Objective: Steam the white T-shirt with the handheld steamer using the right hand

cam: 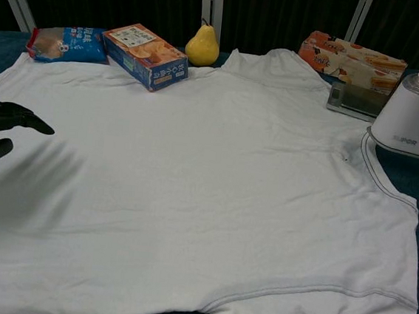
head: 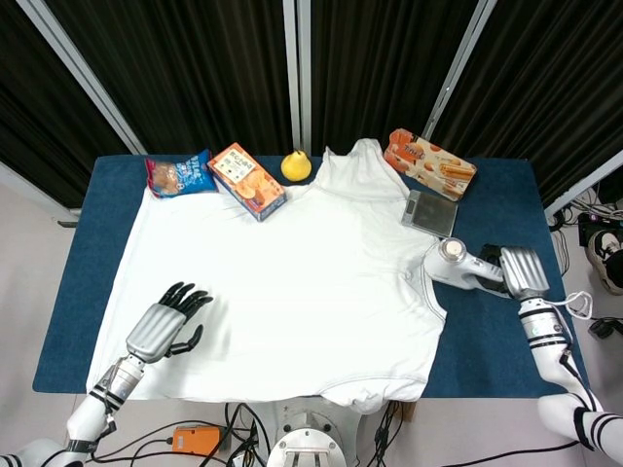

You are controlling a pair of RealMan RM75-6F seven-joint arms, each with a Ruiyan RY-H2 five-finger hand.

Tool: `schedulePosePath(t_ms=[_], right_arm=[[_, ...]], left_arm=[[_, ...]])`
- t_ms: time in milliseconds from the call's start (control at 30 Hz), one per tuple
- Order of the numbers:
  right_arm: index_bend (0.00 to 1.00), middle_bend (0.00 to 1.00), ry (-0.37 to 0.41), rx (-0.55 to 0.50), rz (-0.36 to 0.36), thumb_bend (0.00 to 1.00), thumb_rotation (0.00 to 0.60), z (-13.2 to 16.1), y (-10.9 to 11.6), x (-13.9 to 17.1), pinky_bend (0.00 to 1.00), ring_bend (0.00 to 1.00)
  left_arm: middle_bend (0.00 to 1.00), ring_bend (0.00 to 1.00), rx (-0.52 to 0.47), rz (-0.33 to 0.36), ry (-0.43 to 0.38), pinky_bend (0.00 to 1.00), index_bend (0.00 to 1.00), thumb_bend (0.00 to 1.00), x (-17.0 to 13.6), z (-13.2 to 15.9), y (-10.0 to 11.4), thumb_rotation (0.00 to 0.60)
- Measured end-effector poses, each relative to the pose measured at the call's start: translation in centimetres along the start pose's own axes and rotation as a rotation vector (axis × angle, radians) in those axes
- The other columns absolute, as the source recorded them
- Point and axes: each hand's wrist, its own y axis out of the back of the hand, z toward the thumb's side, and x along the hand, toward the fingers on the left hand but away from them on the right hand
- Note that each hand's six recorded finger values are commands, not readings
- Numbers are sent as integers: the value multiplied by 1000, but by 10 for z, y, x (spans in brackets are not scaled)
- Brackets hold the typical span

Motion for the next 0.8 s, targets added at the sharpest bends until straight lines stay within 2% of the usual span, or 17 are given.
schedulePosePath(t_ms=[200, 267, 300, 367, 467, 600, 667, 800], right_arm=[[956, 900, -64, -7, 16, 683, 600, -26, -12, -2, 915, 763], [884, 872, -72, -15, 25, 682, 600, -29, -17, -3, 836, 687], [815, 820, -72, -17, 31, 674, 600, -30, -19, -3, 768, 620], [650, 660, -69, -17, 43, 588, 600, -30, -23, -4, 613, 461], [368, 436, -65, -13, 47, 365, 600, -30, -22, -4, 397, 256], [116, 262, -69, -11, 45, 230, 600, -30, -20, -1, 254, 112], [40, 200, -75, -6, 52, 186, 600, -31, -17, 1, 187, 56], [0, 125, -88, 8, 64, 40, 600, -32, -13, 4, 103, 0]], left_arm=[[131, 8, 5, 0, 7, 0, 158, 428, 0, -1, 2, 0], [131, 8, 7, 0, 7, 0, 158, 428, 0, -1, 2, 0], [131, 8, 7, 0, 8, 0, 158, 428, 0, -1, 3, 0], [131, 8, 6, 2, 10, 0, 158, 427, 0, -1, 4, 0], [131, 8, 6, 3, 13, 0, 158, 426, -1, -1, 4, 0], [131, 8, 6, 5, 18, 0, 157, 425, -2, -2, 5, 0], [131, 8, 5, 7, 19, 0, 157, 424, -2, -3, 6, 0], [131, 8, 6, 14, 25, 0, 158, 421, -2, -5, 8, 0]])
